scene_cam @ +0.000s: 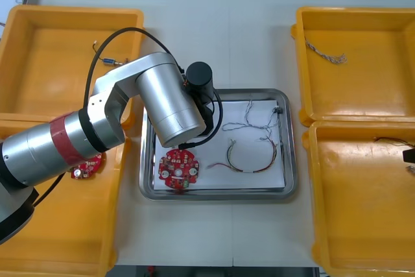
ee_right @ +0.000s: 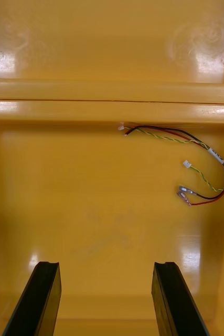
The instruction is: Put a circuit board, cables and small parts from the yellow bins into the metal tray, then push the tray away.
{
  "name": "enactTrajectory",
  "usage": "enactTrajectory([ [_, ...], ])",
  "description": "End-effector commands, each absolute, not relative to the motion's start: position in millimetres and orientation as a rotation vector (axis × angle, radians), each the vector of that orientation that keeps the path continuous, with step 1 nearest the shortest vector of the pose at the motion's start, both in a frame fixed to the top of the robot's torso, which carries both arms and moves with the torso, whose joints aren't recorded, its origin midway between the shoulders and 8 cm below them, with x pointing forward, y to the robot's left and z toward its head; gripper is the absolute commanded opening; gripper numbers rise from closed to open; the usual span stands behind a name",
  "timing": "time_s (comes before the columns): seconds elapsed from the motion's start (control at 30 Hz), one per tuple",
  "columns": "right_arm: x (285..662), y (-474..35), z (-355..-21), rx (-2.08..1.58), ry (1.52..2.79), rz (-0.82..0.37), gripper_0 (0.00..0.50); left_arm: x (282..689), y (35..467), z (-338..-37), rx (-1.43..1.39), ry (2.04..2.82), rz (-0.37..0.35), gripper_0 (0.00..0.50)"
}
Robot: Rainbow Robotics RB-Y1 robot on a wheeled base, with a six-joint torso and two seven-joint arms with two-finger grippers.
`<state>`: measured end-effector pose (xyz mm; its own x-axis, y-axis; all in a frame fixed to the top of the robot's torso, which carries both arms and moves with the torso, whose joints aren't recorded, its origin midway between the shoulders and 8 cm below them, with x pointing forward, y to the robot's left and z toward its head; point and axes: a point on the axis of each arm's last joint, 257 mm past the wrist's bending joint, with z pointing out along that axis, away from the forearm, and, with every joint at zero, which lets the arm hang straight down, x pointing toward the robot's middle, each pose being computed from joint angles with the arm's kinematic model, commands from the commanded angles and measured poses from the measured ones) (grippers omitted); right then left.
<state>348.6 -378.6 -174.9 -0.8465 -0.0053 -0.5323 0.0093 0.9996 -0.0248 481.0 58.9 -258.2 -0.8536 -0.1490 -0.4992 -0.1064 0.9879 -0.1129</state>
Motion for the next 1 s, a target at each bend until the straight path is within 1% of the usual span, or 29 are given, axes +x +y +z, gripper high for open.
enactTrajectory([
  [0.03, 342.7, -369.9, -183.4, 0.002, 2.603, -0.002, 0.5, 475.7, 44.0, -258.6, -0.251, 2.587, -0.168, 0.5],
  [0.17, 342.6, -369.6, -183.2, 0.002, 2.603, 0.001, 0.5, 477.6, 47.9, -249.6, -0.262, 2.574, -0.17, 0.5],
  [0.47, 342.3, -366.9, -183.5, -0.013, 2.606, 0.008, 0.5, 476.4, 75.9, -193.8, -0.354, 2.549, -0.165, 0.5],
  [0.67, 342.2, -366.3, -181.3, -0.051, 2.609, 0.001, 0.5, 472.4, 100.4, -157.5, -0.386, 2.55, -0.19, 0.5],
  [0.73, 342.6, -365.2, -178.7, -0.076, 2.608, -0.003, 0.5, 470.3, 113.0, -146.7, -0.39, 2.551, -0.184, 0.5],
  [0.9, 340.4, -353.1, -172.6, -0.176, 2.616, 0.039, 0.5, 467.6, 141.0, -127.6, -0.364, 2.564, -0.147, 0.5],
  [1.0, 340.3, -343.4, -166.7, -0.244, 2.614, 0.067, 0.5, 465.0, 160.1, -117.5, -0.347, 2.587, -0.127, 0.5],
])
